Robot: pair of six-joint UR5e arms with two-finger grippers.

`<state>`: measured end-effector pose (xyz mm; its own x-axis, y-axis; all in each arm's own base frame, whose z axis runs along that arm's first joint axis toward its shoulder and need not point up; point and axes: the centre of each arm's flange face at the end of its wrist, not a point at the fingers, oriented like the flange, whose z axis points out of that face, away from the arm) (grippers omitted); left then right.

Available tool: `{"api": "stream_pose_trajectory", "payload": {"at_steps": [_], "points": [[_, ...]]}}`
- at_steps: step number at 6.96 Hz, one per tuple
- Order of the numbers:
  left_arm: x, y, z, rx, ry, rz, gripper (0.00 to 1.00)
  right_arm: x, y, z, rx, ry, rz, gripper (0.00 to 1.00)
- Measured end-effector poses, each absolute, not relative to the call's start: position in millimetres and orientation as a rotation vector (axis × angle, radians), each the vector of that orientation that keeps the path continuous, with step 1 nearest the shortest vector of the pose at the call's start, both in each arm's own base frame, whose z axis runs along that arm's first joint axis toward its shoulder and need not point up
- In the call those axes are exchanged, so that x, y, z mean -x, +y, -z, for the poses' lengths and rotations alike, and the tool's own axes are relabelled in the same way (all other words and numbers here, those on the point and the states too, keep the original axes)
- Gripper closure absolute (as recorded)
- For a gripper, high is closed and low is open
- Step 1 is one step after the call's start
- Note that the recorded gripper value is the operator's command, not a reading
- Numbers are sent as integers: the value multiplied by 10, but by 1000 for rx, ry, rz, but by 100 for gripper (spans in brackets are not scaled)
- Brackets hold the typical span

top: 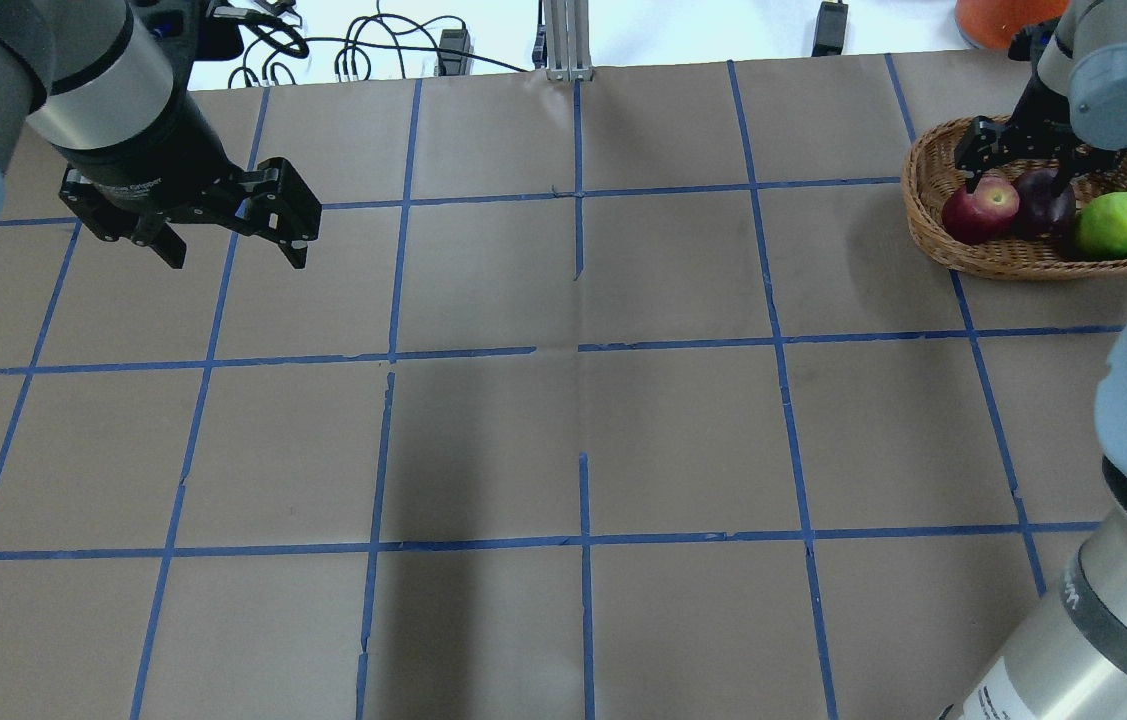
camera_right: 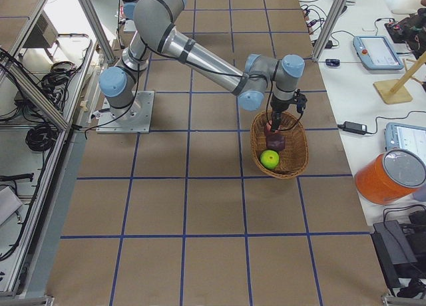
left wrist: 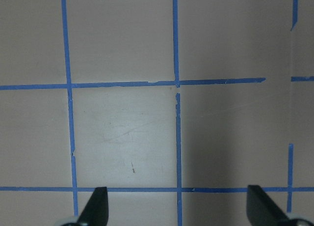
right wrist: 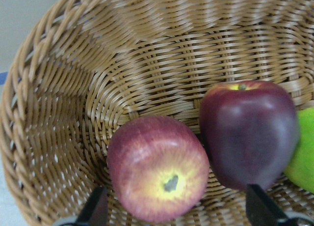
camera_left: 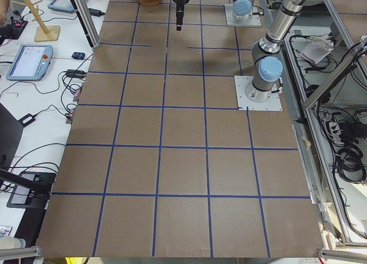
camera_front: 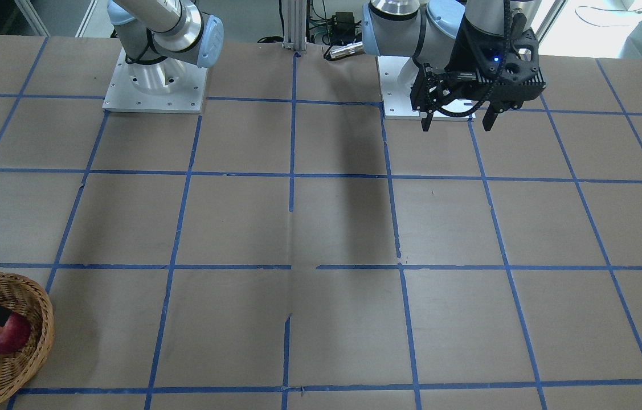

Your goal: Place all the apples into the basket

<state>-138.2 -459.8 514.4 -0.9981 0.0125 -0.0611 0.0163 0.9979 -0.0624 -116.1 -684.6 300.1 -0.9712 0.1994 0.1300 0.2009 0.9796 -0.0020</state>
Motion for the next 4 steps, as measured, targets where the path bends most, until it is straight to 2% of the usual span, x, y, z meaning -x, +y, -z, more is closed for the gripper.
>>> {"api": "stream_pose_trajectory", "payload": {"at_steps": [3,4], "points": [[1381,-4593,-5151,-23,3079,99,0,60,-5858,-4654,179,-3033,92,0],[1383,-4592,-5151,-23,3079,99,0,-333,-5508,-4949,158,-3069,127,0]]}}
